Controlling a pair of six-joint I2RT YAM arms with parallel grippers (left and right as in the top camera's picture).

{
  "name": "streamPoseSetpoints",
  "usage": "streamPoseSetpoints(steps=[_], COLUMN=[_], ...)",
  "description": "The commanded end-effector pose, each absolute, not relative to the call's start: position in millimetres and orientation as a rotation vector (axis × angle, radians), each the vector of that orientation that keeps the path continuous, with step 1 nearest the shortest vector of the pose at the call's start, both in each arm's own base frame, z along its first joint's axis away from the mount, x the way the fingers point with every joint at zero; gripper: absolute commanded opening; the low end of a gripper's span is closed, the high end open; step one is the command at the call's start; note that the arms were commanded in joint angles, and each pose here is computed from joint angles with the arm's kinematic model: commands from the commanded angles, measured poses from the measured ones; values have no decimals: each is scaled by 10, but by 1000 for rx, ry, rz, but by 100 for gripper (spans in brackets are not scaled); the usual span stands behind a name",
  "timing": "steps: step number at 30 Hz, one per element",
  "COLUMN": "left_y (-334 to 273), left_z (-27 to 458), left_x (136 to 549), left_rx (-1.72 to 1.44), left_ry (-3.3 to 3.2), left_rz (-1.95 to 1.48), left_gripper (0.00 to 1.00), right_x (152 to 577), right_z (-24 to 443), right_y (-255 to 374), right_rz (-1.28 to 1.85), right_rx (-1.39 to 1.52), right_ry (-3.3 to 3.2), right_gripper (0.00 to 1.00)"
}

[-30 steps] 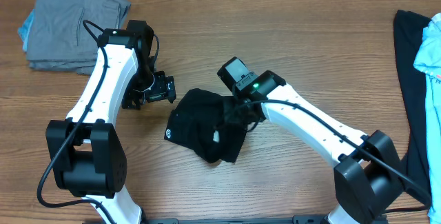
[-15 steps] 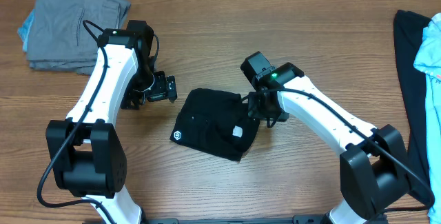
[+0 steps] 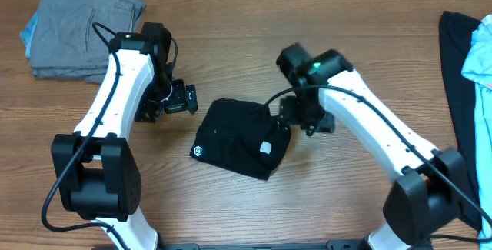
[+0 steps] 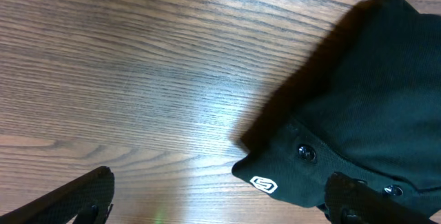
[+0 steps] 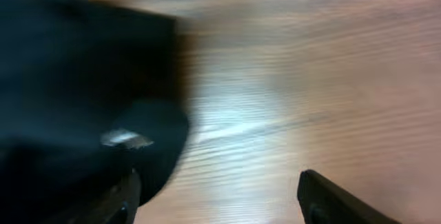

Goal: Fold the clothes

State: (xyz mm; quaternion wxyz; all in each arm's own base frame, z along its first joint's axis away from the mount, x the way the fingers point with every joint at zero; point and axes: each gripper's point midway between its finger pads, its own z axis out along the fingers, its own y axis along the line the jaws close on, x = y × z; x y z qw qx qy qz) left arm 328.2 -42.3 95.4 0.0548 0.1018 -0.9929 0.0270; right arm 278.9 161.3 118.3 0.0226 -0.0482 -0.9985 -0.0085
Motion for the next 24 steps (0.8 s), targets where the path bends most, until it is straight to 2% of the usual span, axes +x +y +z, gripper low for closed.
streamPoseSetpoints(steps=[1, 3, 5, 7, 12, 16, 18, 19, 21, 22, 24], left_y=[-421, -422, -421, -420, -420, -419, -419, -420, -420, -420, -419], left_z=[969, 968, 969, 969, 970, 970, 970, 970, 970, 970, 970], left_x=[3298, 3305, 3302, 3294, 3289, 3287, 3288, 3289, 3290, 3290, 3287], left_rx=[334, 335, 334, 334, 334, 333, 333, 334, 334, 334, 333], left_ry=[-3026, -3029, -3028, -3025, -3023, -3022, -3022, -3023, -3023, -3023, -3022], left_rz=[81, 82, 82, 80, 79, 79, 79, 79, 80, 80, 79], left_gripper=[100, 100, 100, 100, 100, 100, 100, 100, 100, 100, 100], right_x=[2587, 2492, 2351, 2259, 2193, 2106, 2033, 2017, 2030, 2042, 2065], right_z=[1559, 1498, 1336, 1215, 950, 693, 634, 617, 590, 586, 572], right_y=[2233, 2335, 2472, 2548, 2623, 2575, 2600, 2615, 2626, 2636, 2656], right_rz=[-546, -538, -518, -514, -527, -499, -534, -549, -554, -559, -569], right_rx=[383, 531, 692, 748, 784, 755, 739, 735, 709, 698, 689], right_ry=[-3003, -2982, -2952, -2933, -2931, -2887, -2845, -2835, -2846, -2853, -2865], right_gripper=[77, 79, 89, 90, 94, 94, 88, 79, 52, 46, 41])
